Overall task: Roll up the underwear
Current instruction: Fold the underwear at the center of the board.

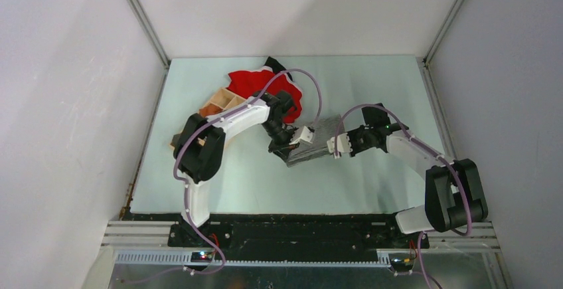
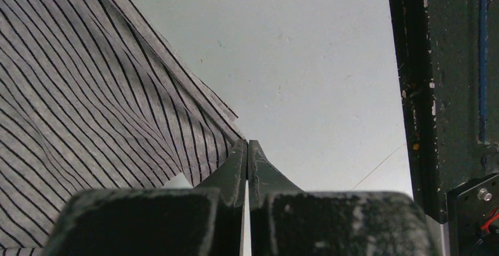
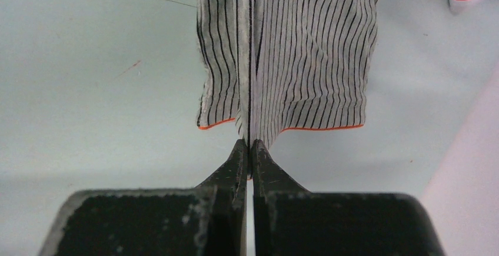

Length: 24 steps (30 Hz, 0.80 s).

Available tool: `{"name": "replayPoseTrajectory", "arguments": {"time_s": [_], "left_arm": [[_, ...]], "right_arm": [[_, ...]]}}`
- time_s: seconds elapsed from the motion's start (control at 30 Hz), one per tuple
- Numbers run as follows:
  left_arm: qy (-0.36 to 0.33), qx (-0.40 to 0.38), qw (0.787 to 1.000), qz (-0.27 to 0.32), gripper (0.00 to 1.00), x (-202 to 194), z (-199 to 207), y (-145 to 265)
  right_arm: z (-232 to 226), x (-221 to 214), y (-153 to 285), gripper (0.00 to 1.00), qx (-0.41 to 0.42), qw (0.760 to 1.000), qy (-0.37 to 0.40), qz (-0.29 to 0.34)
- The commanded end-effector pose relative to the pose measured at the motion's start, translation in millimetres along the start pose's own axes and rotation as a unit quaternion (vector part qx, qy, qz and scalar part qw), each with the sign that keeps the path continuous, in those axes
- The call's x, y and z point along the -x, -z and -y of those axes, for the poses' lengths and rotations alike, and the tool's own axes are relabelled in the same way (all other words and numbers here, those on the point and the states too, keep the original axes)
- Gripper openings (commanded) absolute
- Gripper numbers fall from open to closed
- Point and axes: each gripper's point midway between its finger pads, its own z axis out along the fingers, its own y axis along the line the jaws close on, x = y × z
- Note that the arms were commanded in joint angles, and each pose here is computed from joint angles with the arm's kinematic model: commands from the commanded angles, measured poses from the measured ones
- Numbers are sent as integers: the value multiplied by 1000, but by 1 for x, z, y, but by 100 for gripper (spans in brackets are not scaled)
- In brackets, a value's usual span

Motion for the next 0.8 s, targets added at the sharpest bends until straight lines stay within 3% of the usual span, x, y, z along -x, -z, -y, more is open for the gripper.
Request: {"name": "replayPoseTrajectory", "arguments": {"time_s": [0.0, 0.77], "left_arm": [[21, -8, 999, 28, 0, 11, 3, -5], [66, 27, 997, -16, 0, -19, -17, -29]], "right_arm": [[-12, 2, 9, 0, 19, 1000, 0, -3], [-42, -6, -28, 0, 54, 996, -64, -37]]}}
